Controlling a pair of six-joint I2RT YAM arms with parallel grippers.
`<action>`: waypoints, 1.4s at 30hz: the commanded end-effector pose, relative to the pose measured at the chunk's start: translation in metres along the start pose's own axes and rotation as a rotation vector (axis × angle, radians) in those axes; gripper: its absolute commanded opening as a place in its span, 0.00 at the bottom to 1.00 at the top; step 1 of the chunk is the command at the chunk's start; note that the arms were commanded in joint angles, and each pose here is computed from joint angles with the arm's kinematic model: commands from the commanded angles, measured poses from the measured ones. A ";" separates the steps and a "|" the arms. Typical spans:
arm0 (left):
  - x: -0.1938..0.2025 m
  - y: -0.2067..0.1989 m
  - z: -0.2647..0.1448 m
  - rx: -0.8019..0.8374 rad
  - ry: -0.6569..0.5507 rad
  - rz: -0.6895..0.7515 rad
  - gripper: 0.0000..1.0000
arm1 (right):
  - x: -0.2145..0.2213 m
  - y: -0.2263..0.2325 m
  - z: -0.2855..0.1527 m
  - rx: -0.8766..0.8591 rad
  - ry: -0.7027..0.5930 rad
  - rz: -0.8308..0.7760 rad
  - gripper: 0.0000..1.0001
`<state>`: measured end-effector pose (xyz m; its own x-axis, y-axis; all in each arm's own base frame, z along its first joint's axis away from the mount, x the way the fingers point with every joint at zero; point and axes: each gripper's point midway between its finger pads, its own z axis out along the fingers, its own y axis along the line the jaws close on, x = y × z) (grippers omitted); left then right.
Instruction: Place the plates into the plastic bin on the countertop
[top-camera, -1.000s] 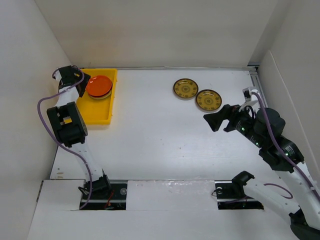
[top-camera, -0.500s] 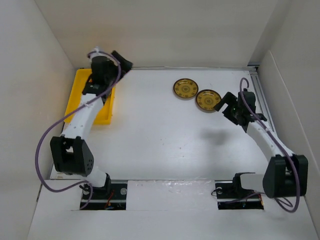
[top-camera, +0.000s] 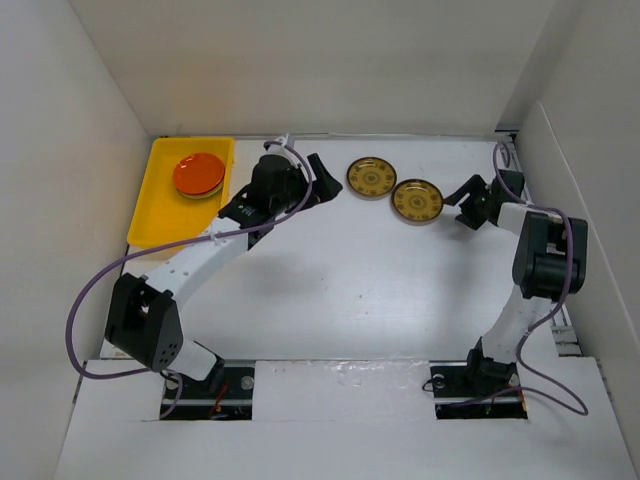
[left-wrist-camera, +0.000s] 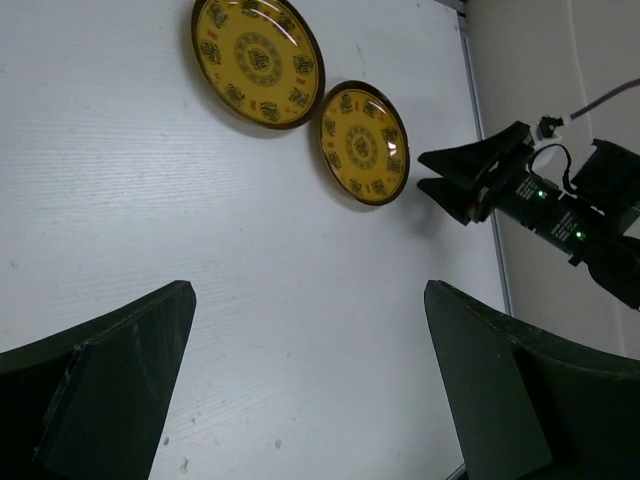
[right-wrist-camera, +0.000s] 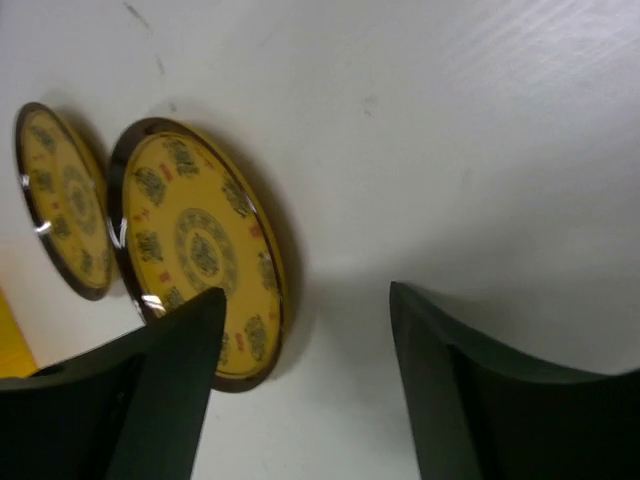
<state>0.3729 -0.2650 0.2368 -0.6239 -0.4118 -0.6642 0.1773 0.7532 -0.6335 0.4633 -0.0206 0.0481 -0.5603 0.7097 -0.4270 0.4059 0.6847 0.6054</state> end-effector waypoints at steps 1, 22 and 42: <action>-0.002 -0.005 -0.004 0.053 -0.028 0.024 1.00 | 0.005 0.005 0.015 -0.074 0.059 -0.008 0.70; 0.014 0.021 0.000 -0.038 0.010 0.057 1.00 | 0.022 -0.005 0.027 0.016 0.218 -0.039 0.19; 0.052 -0.038 0.056 0.307 0.212 0.063 1.00 | 0.034 0.095 -0.101 -0.122 -0.023 -0.205 0.00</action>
<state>0.3743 -0.3156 0.1551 -0.7835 -0.2446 -0.5712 0.2660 0.6987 -0.6641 0.4128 0.0314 0.1366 -0.6055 0.6160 -0.5039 0.2777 0.7569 0.5915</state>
